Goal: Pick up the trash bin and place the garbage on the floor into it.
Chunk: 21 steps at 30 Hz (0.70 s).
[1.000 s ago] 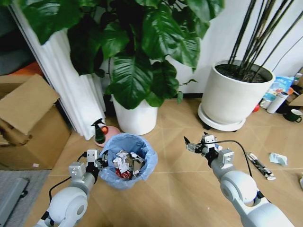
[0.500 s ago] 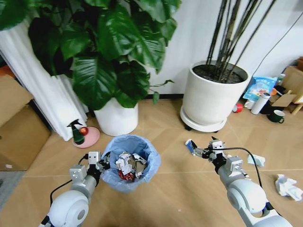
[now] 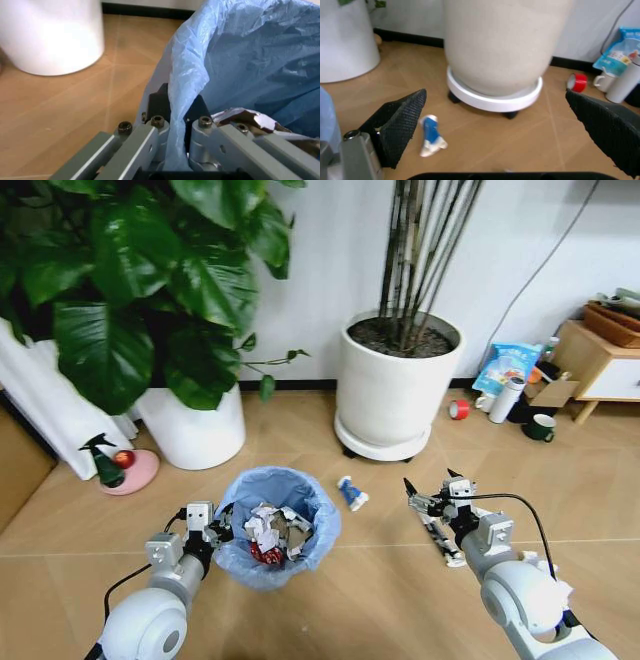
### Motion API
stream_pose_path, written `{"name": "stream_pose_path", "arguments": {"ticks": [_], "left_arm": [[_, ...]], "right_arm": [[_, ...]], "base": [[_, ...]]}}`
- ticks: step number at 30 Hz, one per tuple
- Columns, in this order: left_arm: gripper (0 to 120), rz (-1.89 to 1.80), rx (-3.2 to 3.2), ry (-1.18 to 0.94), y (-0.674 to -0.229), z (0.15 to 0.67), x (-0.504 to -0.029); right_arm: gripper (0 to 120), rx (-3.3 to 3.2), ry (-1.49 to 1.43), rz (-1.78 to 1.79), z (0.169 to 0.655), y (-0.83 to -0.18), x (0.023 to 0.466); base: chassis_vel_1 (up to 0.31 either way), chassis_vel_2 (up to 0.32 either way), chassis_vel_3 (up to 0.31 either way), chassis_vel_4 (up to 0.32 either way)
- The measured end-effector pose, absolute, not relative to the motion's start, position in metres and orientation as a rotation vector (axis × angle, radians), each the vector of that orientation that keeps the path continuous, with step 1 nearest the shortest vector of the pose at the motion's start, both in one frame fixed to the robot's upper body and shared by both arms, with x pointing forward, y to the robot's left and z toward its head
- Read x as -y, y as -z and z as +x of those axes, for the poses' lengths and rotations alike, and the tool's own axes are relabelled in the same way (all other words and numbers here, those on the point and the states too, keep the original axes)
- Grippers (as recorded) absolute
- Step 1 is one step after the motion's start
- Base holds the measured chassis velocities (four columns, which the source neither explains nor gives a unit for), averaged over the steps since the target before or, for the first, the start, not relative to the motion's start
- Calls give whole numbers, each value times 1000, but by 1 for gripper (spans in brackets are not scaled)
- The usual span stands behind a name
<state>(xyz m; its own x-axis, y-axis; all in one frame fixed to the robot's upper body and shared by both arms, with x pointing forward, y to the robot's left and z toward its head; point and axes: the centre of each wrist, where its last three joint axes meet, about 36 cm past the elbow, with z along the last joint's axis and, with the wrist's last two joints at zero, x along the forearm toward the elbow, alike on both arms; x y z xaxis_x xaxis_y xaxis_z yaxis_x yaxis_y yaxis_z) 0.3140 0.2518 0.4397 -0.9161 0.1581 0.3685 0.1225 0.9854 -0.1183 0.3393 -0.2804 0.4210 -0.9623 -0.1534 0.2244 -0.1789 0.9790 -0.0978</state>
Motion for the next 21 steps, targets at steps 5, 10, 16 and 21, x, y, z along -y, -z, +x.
{"name": "stream_pose_path", "arguments": {"ticks": [5, 10, 16, 21], "left_arm": [[0, -200, 2745, -133, -439, 315, -251], [0, -194, 2744, -133, -437, 315, -252], [0, -183, 2746, -132, -437, 317, -253], [0, -181, 2745, -133, -436, 317, -253]], "right_arm": [[100, 2914, -178, 254, 339, -417, 282], [100, 2929, -177, 262, 338, -412, 281], [100, 2922, -220, 259, 340, -406, 281], [100, 2924, -217, 259, 339, -404, 280]], "base": [[-170, -195, 172, 197], [-56, -53, 49, 42], [38, 55, -29, -36], [-19, 11, 18, -31]]}}
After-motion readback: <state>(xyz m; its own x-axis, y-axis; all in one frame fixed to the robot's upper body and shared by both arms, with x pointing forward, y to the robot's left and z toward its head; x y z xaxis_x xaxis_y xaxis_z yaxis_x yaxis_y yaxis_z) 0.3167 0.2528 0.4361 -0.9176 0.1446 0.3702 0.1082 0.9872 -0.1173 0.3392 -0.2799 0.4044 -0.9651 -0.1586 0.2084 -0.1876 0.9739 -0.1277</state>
